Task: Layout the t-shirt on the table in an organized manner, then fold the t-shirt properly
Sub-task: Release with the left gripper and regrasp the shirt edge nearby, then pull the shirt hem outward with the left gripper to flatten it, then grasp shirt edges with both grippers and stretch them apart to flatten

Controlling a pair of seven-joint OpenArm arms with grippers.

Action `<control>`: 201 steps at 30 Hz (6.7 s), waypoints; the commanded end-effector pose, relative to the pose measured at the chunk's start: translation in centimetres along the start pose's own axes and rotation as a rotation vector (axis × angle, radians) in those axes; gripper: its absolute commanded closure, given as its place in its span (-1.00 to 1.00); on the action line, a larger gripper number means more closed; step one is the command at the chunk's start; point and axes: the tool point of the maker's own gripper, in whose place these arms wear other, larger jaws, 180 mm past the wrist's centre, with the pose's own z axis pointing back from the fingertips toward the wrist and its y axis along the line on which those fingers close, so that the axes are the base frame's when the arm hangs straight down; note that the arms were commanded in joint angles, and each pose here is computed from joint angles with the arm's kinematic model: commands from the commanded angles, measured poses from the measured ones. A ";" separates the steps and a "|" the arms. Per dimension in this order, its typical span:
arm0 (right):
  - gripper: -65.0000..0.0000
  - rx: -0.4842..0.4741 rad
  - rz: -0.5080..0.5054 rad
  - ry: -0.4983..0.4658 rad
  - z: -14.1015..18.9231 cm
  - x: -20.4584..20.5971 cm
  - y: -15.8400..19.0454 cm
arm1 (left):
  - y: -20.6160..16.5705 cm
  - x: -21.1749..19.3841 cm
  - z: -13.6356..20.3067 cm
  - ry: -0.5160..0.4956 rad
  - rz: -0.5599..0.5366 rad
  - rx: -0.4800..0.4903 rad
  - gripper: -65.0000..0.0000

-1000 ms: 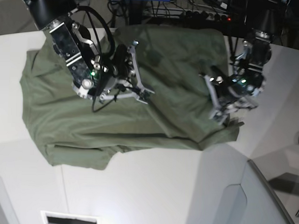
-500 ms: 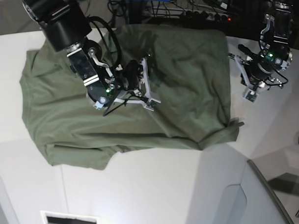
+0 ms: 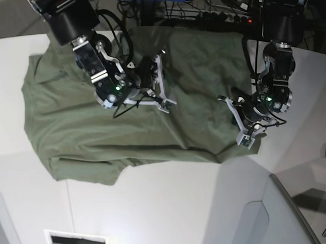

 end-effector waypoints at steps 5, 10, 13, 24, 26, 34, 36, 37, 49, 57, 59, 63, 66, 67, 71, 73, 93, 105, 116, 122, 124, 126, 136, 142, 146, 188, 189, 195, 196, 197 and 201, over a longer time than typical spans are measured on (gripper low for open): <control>0.93 -0.085 -0.024 -0.179 4.2 3.6 -2.5 | 4.4 -3.0 0.9 0.013 -0.025 0.064 1.00; 0.93 -0.104 -0.028 -0.196 4.9 4.0 -3.2 | 7.3 -7.0 2.6 0.074 -0.054 0.111 1.00; 0.93 -0.105 -0.027 -0.197 4.9 4.0 -3.2 | 8.9 -7.7 3.8 0.068 -0.015 0.152 1.00; 0.93 -0.100 -0.046 -0.153 4.0 3.3 -4.2 | 10.0 -1.0 3.0 -0.066 0.023 0.183 1.00; 0.93 -0.092 -0.056 -0.139 3.5 2.8 -4.2 | 9.8 -0.8 2.2 -0.050 0.010 0.168 1.00; 0.93 -0.026 0.106 -0.119 2.5 3.9 0.4 | 9.3 -1.5 1.3 0.004 -0.070 0.174 1.00; 0.93 -0.004 0.181 -0.103 2.0 4.5 2.0 | 9.2 -1.4 1.3 0.003 -0.071 0.175 1.00; 0.93 0.010 0.216 -0.096 1.7 4.8 2.9 | 9.4 -0.8 1.3 -0.006 -0.074 0.179 1.00; 0.93 0.110 0.216 -0.016 -3.0 5.3 5.0 | 9.9 0.1 1.1 -0.015 -0.067 0.185 1.00; 0.93 0.071 0.004 0.045 -3.2 -0.7 0.2 | 9.8 -0.1 1.1 -0.011 -0.074 0.181 1.00; 0.93 0.064 0.002 0.042 -3.0 -1.0 0.0 | 9.7 -0.2 1.0 -0.006 -0.070 0.179 1.00; 0.93 0.070 -0.003 0.050 -3.2 -1.5 0.3 | 9.5 -0.2 0.4 0.004 -0.074 0.168 1.00; 0.93 0.072 -0.004 0.049 -3.2 -1.5 0.4 | 9.0 -0.1 -0.8 0.036 -0.096 0.143 1.00; 0.93 0.072 -0.004 0.049 -3.2 -1.5 0.4 | 8.8 0.0 -1.2 0.044 -0.097 0.136 1.00; 0.94 0.072 -0.004 0.049 -3.2 -1.5 0.4 | 8.0 2.2 -2.7 0.019 -0.084 0.109 1.00; 0.94 0.073 -0.003 0.052 -3.2 -1.6 0.5 | 7.9 3.8 -3.2 -0.026 -0.069 0.103 1.00; 0.94 0.066 -0.026 0.104 -3.2 -5.0 0.1 | 8.0 19.1 -5.5 -0.283 -0.026 0.119 1.00; 0.94 0.012 0.066 -0.009 -0.5 0.0 -0.3 | 5.8 4.9 -0.9 -0.100 -0.173 0.175 1.00; 0.93 -0.107 0.110 -0.052 2.2 4.8 -6.4 | 6.2 -6.2 1.3 0.052 -0.041 0.142 1.00; 0.93 -0.171 -0.105 -0.112 3.5 3.9 -13.5 | 6.3 -9.8 2.3 0.115 -0.038 0.141 1.00; 0.93 -0.183 -0.182 -0.113 3.5 2.5 -15.7 | 6.6 -9.8 2.5 0.117 -0.044 0.146 1.00; 0.93 -0.202 -0.228 -0.112 3.8 1.1 -17.6 | 6.9 -9.7 2.6 0.113 -0.047 0.152 1.00; 0.94 -0.295 -0.278 -0.157 6.4 -0.8 -22.2 | 10.1 -5.1 4.5 -0.004 -0.030 0.243 1.00; 0.93 -0.410 -0.346 -0.145 8.0 -2.3 -24.9 | 10.8 -4.0 4.2 -0.021 -0.019 0.253 1.00; 0.93 -0.449 -0.361 -0.161 9.6 -2.2 -26.5 | 11.2 -2.8 3.5 -0.037 -0.002 0.255 1.00; 0.93 -0.648 -0.647 -0.182 12.8 -14.5 -30.3 | 6.9 3.0 -5.1 -0.041 0.016 0.100 1.00; 0.93 -0.657 -0.645 -0.206 12.8 -14.5 -30.5 | 7.2 3.4 -5.3 -0.049 0.020 0.101 1.00; 0.93 -0.713 -0.621 -0.338 13.9 -13.2 -32.0 | 9.0 5.8 -6.5 -0.121 0.097 0.169 1.00; 0.93 -0.728 -0.613 -0.372 14.5 -12.6 -32.6 | 9.2 6.4 -6.5 -0.134 0.104 0.175 1.00; 0.93 -0.740 -0.608 -0.399 14.9 -12.2 -32.9 | 9.3 6.8 -6.6 -0.143 0.110 0.175 1.00; 0.93 -0.787 -0.582 -0.512 16.7 -10.4 -34.4 | 8.1 9.9 -7.1 -0.203 0.130 0.152 1.00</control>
